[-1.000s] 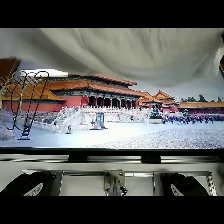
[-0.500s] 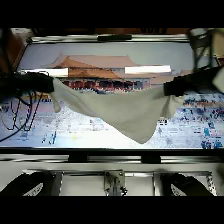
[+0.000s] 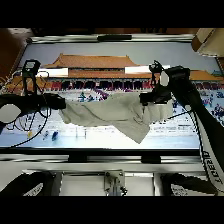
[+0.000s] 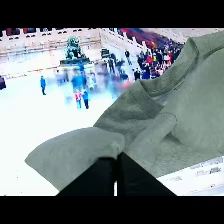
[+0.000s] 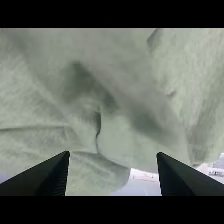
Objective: Fold the shirts.
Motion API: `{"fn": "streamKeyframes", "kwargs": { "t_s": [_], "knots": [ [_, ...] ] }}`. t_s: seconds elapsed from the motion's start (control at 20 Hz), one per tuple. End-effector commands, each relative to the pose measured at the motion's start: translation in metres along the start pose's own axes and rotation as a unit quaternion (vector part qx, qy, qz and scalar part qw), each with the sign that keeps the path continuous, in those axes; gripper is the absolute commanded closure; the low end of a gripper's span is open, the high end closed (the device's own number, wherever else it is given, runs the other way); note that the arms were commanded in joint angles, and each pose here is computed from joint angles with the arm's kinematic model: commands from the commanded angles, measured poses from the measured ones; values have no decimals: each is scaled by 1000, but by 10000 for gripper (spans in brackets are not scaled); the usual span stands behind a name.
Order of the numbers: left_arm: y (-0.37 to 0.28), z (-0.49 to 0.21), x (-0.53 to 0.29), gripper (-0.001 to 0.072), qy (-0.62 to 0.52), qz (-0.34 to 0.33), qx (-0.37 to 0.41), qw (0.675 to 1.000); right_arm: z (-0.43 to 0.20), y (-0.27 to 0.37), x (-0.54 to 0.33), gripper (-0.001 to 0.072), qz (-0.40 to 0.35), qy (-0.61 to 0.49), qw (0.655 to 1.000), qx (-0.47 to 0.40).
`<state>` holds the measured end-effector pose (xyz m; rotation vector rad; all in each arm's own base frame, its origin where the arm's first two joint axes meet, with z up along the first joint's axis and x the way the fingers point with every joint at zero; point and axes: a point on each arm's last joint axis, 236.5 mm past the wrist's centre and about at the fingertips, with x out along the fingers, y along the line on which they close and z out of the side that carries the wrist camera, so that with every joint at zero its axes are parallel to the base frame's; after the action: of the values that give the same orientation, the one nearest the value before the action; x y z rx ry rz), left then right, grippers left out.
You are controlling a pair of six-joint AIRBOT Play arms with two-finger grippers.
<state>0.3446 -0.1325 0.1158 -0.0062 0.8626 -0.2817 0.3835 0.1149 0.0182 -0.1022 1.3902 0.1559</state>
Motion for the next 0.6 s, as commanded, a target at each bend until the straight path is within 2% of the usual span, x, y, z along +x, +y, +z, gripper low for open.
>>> {"fn": "streamKeyframes", "kwargs": {
  "t_s": [0.0,0.1,0.2,0.4,0.55],
  "knots": [
    [0,-4,2,672,4,-1,3,1000,-24,12,-25,66,29,41,998,-48],
    [0,-4,2,672,5,-2,3,1000,-48,0,-42,66,31,66,997,-38],
    [0,-4,1,672,4,-2,3,1000,-84,0,-40,67,81,100,992,-2],
    [0,-3,1,672,3,-2,3,1000,-153,10,20,66,180,133,962,155],
    [0,-3,1,672,3,-2,3,1000,-172,32,60,66,230,130,930,254]
  ]
}}
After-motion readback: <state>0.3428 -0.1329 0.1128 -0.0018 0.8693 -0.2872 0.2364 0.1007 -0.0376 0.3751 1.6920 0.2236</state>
